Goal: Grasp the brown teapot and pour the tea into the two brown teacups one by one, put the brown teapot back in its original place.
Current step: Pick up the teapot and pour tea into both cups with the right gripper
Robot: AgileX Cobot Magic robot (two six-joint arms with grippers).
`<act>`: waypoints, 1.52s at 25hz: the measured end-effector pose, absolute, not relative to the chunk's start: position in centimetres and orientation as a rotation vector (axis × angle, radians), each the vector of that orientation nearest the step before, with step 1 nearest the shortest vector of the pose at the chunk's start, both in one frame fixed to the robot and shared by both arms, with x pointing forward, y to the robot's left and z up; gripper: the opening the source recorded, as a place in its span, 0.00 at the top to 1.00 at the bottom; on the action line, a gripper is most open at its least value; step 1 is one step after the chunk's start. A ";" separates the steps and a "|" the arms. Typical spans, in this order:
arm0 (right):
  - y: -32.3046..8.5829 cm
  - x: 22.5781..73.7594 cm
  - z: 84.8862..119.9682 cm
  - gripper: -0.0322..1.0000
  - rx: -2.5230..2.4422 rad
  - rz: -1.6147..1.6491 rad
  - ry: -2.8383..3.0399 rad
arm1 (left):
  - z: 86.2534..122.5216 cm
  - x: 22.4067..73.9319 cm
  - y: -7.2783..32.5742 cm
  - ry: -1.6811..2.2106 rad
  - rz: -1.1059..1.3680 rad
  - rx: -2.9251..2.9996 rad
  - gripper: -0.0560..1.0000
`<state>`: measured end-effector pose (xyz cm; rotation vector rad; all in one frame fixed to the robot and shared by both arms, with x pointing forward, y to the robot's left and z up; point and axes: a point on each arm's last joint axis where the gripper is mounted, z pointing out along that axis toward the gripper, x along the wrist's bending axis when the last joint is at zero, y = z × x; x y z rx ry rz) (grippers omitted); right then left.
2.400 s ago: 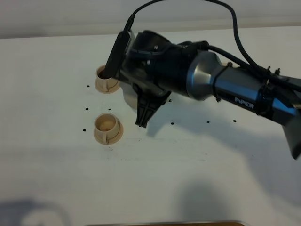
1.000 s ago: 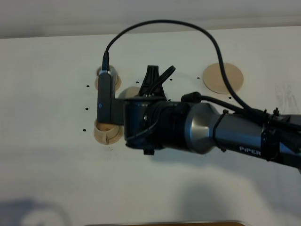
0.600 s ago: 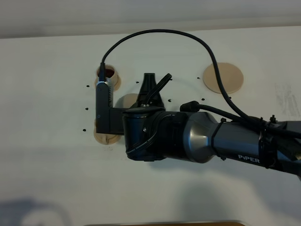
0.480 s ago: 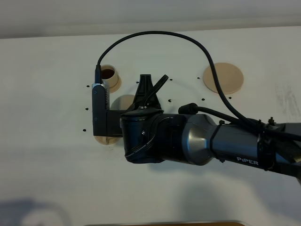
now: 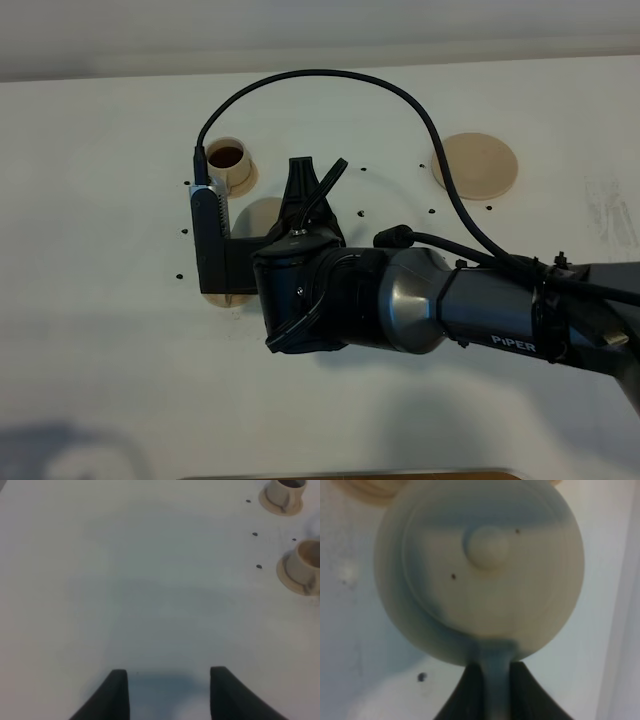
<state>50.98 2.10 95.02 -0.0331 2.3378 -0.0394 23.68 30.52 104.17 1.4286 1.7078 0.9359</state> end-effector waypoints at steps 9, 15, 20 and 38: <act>2.0 51.2 94.5 0.88 -0.096 -0.086 2.300 | 104.2 23.7 30.5 1.708 0.936 1.429 0.53; 2.0 51.4 93.4 0.88 -0.141 -0.132 2.288 | 104.2 23.7 30.5 1.708 0.936 1.429 0.53; 2.1 51.6 93.6 0.88 -0.175 -0.140 2.257 | 104.2 23.7 30.5 1.708 0.936 1.429 0.53; 2.2 51.7 93.3 0.88 -0.286 -0.227 2.204 | 104.2 23.7 30.5 1.708 0.936 1.429 0.53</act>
